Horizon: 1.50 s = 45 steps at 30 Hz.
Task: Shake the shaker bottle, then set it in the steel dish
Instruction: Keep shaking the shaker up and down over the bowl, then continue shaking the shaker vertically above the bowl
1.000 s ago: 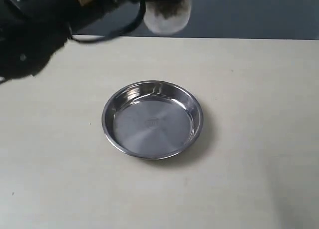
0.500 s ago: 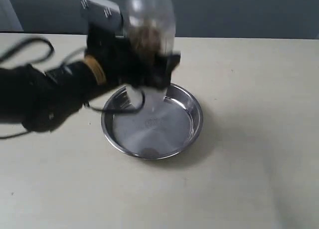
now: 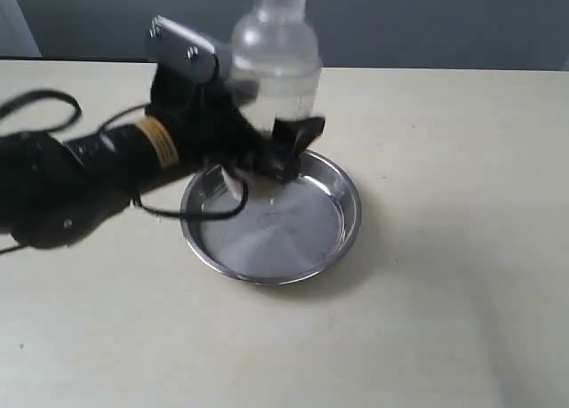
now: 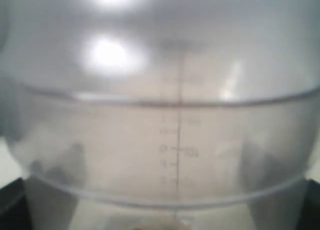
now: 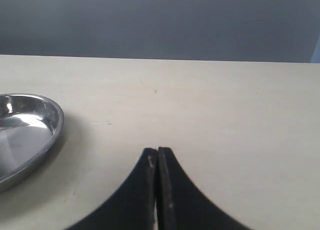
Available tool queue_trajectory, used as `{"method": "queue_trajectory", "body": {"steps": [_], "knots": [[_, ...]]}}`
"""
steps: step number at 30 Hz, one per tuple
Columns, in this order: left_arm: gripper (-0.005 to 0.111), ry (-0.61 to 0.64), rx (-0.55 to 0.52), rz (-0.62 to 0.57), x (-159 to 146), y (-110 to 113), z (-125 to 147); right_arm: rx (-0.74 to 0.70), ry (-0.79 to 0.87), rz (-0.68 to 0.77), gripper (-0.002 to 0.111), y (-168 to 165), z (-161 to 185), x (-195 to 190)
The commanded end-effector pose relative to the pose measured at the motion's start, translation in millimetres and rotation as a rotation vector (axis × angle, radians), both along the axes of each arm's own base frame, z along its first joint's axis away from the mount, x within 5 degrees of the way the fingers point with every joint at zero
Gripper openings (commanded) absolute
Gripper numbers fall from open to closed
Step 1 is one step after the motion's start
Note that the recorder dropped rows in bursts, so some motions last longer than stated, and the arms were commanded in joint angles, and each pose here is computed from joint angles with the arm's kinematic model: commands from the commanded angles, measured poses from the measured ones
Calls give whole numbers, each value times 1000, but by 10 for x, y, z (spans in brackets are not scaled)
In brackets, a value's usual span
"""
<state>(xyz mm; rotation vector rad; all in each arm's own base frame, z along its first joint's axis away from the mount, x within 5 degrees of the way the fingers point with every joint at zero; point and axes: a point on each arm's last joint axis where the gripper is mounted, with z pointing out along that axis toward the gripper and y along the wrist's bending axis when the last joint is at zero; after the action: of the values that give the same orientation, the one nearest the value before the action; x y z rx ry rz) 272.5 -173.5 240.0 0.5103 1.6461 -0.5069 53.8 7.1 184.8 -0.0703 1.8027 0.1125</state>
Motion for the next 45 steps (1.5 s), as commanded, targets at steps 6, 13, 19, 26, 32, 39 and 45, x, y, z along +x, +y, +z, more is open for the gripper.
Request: {"method": "queue_trajectory", "body": {"steps": [6, 13, 19, 26, 32, 39, 45], "knots": [[0, 56, -55, 65, -24, 15, 36, 2, -14, 3, -1, 1, 8, 0], [0, -256, -132, 44, -88, 72, 1132, 2, -14, 3, -1, 1, 8, 0], [0, 108, -255, 159, -51, 160, -254, 2, -14, 3, -1, 1, 8, 0], [0, -208, -271, -17, -184, 89, 498, 2, -14, 3, -1, 1, 8, 0], [0, 46, -105, 96, -94, 139, -316, 2, -14, 3, -1, 1, 8, 0], [0, -260, -191, 30, -79, 80, 724, 2, -14, 3, -1, 1, 8, 0], [0, 9, -53, 35, -28, 42, 47, 2, -14, 3, -1, 1, 8, 0]]}}
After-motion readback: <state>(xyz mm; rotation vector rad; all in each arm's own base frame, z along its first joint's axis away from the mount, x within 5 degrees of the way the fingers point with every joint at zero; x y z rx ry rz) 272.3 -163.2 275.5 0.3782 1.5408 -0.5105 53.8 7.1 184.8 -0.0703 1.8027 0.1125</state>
